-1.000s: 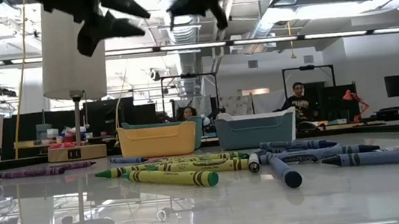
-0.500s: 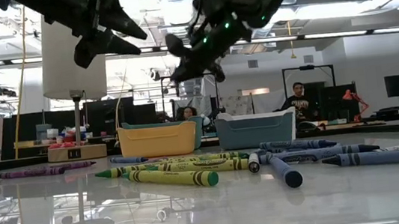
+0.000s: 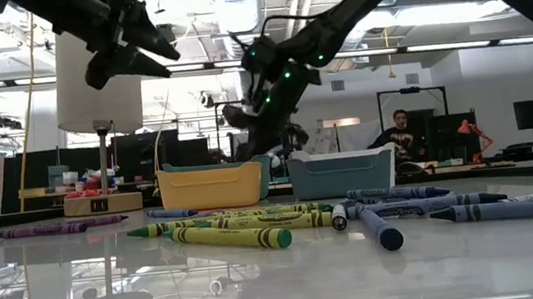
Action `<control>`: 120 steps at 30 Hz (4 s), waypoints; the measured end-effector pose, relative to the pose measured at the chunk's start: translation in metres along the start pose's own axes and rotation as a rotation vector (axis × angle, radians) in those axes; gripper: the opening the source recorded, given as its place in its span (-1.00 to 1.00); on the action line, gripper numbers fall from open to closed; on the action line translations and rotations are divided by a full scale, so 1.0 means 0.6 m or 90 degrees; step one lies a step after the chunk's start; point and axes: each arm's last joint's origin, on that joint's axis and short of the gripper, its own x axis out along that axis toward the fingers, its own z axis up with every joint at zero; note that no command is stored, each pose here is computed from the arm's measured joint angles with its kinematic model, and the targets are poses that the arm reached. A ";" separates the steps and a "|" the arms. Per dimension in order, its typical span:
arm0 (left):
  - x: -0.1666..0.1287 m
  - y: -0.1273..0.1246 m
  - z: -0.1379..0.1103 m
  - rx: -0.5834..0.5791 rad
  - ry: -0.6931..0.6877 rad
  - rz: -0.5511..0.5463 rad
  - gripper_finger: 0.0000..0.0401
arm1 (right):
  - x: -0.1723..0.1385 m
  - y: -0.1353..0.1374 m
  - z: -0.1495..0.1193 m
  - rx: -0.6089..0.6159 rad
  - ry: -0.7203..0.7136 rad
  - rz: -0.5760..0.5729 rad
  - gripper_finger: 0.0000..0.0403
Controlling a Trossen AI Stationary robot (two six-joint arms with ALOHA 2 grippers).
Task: Sort crayons
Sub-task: Put the violet crayon into the green bin
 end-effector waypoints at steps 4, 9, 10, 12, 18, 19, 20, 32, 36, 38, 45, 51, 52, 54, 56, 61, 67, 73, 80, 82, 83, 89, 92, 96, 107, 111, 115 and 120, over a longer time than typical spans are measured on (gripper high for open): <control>-0.002 0.009 0.001 0.003 0.009 0.020 -0.20 | 0.010 0.002 -0.001 -0.004 0.017 -0.008 -0.81; -0.002 0.014 -0.005 0.014 0.032 0.033 -0.20 | 0.009 0.002 0.002 -0.029 0.011 -0.008 -0.73; -0.002 0.014 -0.007 0.017 0.039 0.035 -0.20 | 0.008 0.002 0.002 -0.038 0.012 -0.009 -0.71; -0.003 0.017 -0.010 0.022 0.053 0.043 -0.20 | 0.007 0.003 0.003 -0.050 0.012 -0.002 -0.68; -0.006 0.027 -0.029 0.035 0.140 0.056 -0.20 | -0.019 0.013 0.018 -0.051 0.031 0.092 -0.58; -0.008 0.029 -0.034 0.039 0.167 0.055 -0.20 | -0.033 0.016 0.027 -0.056 0.023 0.110 -0.57; -0.010 0.031 -0.040 0.042 0.195 0.059 -0.20 | -0.051 0.021 0.040 -0.061 0.010 0.129 -0.57; -0.048 0.045 -0.126 -0.043 0.391 0.161 -0.20 | -0.400 0.051 0.153 -0.113 -0.219 0.229 -0.57; -0.051 0.039 -0.157 -0.055 0.398 0.151 -0.20 | -0.493 0.053 0.149 -0.122 -0.268 0.218 -0.57; -0.052 0.036 -0.167 -0.068 0.385 0.139 -0.20 | -0.532 0.054 0.143 -0.121 -0.288 0.214 -0.57; -0.060 0.026 -0.178 -0.041 0.335 0.128 -0.20 | -0.596 0.061 0.109 -0.136 -0.282 0.161 -0.57; -0.053 0.020 -0.194 -0.003 0.332 0.148 -0.20 | -0.599 0.075 0.094 -0.153 -0.260 0.168 -0.57; -0.050 0.018 -0.198 0.003 0.332 0.150 -0.20 | -0.598 0.077 0.092 -0.155 -0.258 0.170 -0.57; -0.043 0.012 -0.206 0.014 0.334 0.148 -0.20 | -0.596 0.080 0.090 -0.158 -0.254 0.171 -0.57; -0.036 0.010 -0.214 0.024 0.339 0.155 -0.20 | -0.592 0.082 0.090 -0.159 -0.251 0.171 -0.57; -0.022 0.007 -0.229 0.037 0.341 0.175 -0.20 | -0.590 0.083 0.089 -0.159 -0.248 0.170 -0.57; -0.010 0.002 -0.244 0.044 0.359 0.174 -0.20 | -0.589 0.083 0.089 -0.160 -0.247 0.171 -0.57; 0.000 0.005 -0.265 0.059 0.402 0.195 -0.20 | -0.591 0.088 0.086 -0.165 -0.243 0.181 -0.57; 0.011 0.003 -0.281 0.058 0.428 0.202 -0.34 | -0.596 0.098 0.078 -0.179 -0.239 0.198 -0.57; 0.011 0.002 -0.281 0.050 0.429 0.201 -0.46 | -0.597 0.100 0.076 -0.181 -0.238 0.202 -0.57; 0.010 0.002 -0.281 0.047 0.430 0.199 -0.53 | -0.597 0.101 0.076 -0.182 -0.237 0.203 -0.57; 0.005 -0.004 -0.269 0.003 0.426 0.167 -0.94 | -0.598 0.102 0.074 -0.184 -0.234 0.204 -0.57; 0.000 -0.005 -0.261 -0.018 0.426 0.153 -1.00 | -0.598 0.102 0.074 -0.184 -0.234 0.204 -0.57; -0.004 -0.012 -0.242 -0.035 0.383 0.139 -0.99 | -0.597 0.101 0.074 -0.185 -0.232 0.203 -0.57; -0.005 -0.020 -0.228 -0.018 0.336 0.106 -1.00 | -0.594 0.100 0.057 -0.210 -0.179 0.188 -0.57; -0.008 -0.048 -0.227 0.007 0.379 -0.039 -0.91 | -0.599 0.109 0.042 -0.220 -0.140 0.218 -0.57; -0.024 -0.083 -0.230 0.033 0.378 -0.178 -0.76 | -0.606 0.130 0.007 -0.272 -0.067 0.263 -0.57; -0.033 -0.084 -0.237 0.020 0.394 -0.168 -0.69 | -0.614 0.163 -0.039 -0.332 -0.001 0.297 -0.57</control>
